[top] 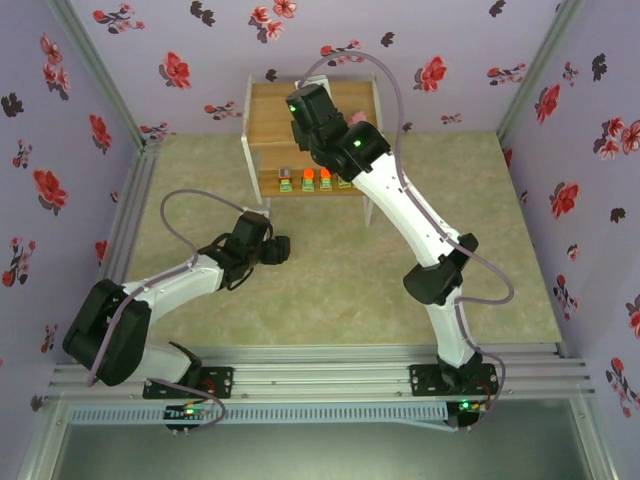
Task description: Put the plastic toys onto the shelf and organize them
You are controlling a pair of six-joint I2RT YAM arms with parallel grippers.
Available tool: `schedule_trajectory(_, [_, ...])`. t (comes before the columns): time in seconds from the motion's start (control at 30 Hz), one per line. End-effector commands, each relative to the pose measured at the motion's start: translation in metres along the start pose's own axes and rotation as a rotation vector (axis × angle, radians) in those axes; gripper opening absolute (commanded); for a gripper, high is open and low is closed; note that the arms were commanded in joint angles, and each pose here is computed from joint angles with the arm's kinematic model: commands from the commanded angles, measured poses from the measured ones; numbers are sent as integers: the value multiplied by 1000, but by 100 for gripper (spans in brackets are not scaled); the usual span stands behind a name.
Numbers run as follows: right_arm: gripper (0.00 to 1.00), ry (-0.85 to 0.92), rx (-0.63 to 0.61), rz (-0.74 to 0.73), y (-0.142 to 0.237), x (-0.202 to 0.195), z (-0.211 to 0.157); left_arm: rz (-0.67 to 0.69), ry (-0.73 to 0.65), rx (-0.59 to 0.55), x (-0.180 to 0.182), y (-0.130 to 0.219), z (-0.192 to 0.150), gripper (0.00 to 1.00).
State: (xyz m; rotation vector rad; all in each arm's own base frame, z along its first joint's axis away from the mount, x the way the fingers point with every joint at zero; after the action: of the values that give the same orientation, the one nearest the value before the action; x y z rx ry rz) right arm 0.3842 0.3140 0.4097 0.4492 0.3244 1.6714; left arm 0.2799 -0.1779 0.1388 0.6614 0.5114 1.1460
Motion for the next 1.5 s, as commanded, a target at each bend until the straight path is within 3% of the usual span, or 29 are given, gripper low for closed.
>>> schedule_trajectory(0.0, [12,25,21,-7,-6,-1,-4,-12,-19,-36,-4,6,13,76])
schedule_trajectory(0.77, [18,35,17,-18,-2,-5,-2,-10,-20,-42,-3,9,14,76])
schedule_trajectory(1.47, [20,3,-72,12,29,-13,28,-10,-19,-44,-3,9,14,76])
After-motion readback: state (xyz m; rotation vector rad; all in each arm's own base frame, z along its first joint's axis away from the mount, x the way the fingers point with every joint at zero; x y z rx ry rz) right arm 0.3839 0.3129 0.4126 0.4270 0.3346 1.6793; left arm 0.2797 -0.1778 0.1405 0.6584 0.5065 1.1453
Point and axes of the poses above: each hand's point on the last joint's axis, 136 mm out from that joint toward the fingers, its own y axis back along the fingers, its own x axis along the line the jaws close on, z = x × y, the point moved 6 cm from there along y, back along the fingers, and after that the axes turned 12 degrees about -y, right-handed, at the moved point
